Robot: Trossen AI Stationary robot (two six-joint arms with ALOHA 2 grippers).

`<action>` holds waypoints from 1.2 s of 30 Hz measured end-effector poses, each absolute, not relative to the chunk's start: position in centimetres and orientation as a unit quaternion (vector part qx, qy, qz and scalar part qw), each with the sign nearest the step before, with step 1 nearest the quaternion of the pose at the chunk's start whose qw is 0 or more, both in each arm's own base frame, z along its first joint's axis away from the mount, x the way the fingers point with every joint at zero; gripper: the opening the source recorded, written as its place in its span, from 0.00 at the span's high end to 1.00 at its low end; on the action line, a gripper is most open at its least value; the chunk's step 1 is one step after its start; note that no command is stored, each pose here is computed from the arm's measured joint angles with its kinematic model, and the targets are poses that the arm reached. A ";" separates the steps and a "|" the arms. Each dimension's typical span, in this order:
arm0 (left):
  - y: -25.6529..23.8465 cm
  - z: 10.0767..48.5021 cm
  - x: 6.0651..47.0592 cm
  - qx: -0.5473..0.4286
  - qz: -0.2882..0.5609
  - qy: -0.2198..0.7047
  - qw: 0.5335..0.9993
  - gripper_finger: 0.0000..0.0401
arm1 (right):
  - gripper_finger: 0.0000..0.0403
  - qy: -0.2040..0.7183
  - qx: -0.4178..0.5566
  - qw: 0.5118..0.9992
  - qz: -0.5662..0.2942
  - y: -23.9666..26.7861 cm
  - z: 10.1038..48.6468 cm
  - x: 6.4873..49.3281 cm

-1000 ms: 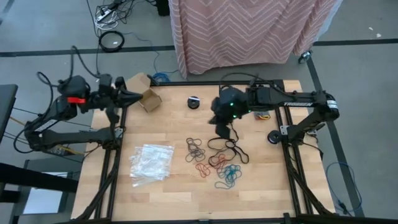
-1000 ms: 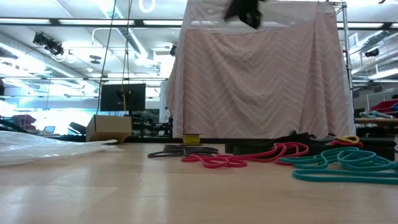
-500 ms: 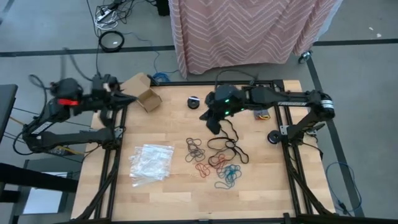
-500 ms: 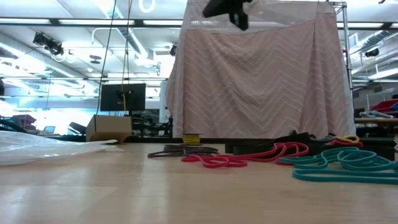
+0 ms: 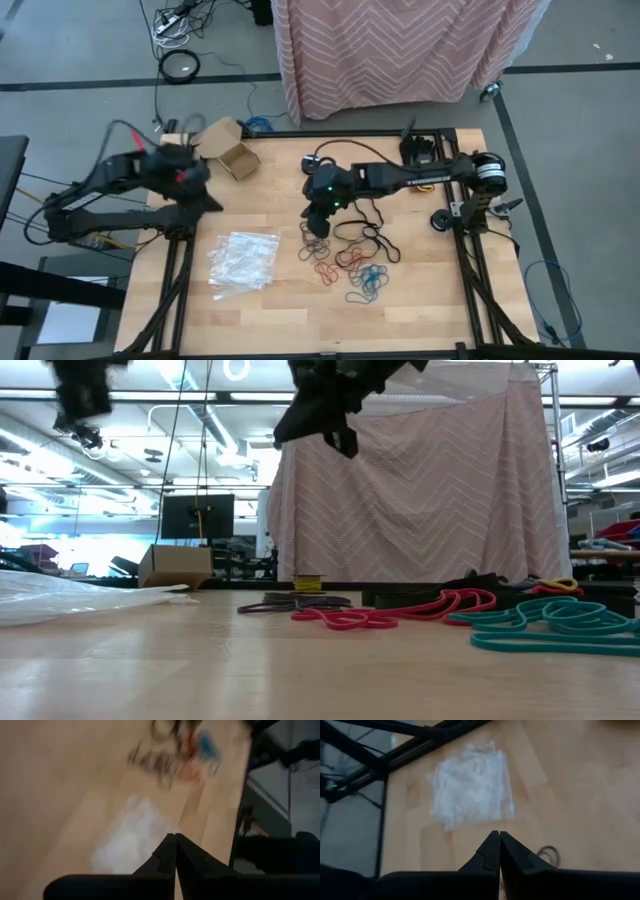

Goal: Sort rubber bands
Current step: Put the black rubber band into the transparent zip bag

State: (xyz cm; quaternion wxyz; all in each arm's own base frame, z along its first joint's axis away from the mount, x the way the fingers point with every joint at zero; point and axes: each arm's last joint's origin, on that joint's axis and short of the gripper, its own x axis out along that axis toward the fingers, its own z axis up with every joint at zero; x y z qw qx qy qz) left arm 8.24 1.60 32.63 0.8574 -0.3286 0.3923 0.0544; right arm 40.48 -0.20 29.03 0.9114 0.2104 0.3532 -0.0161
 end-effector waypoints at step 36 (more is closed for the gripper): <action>2.1 16.1 10.1 -0.465 0.221 0.477 0.712 0.55 | 1.00 0.392 0.174 0.900 -0.083 -1.5 30.3 37.1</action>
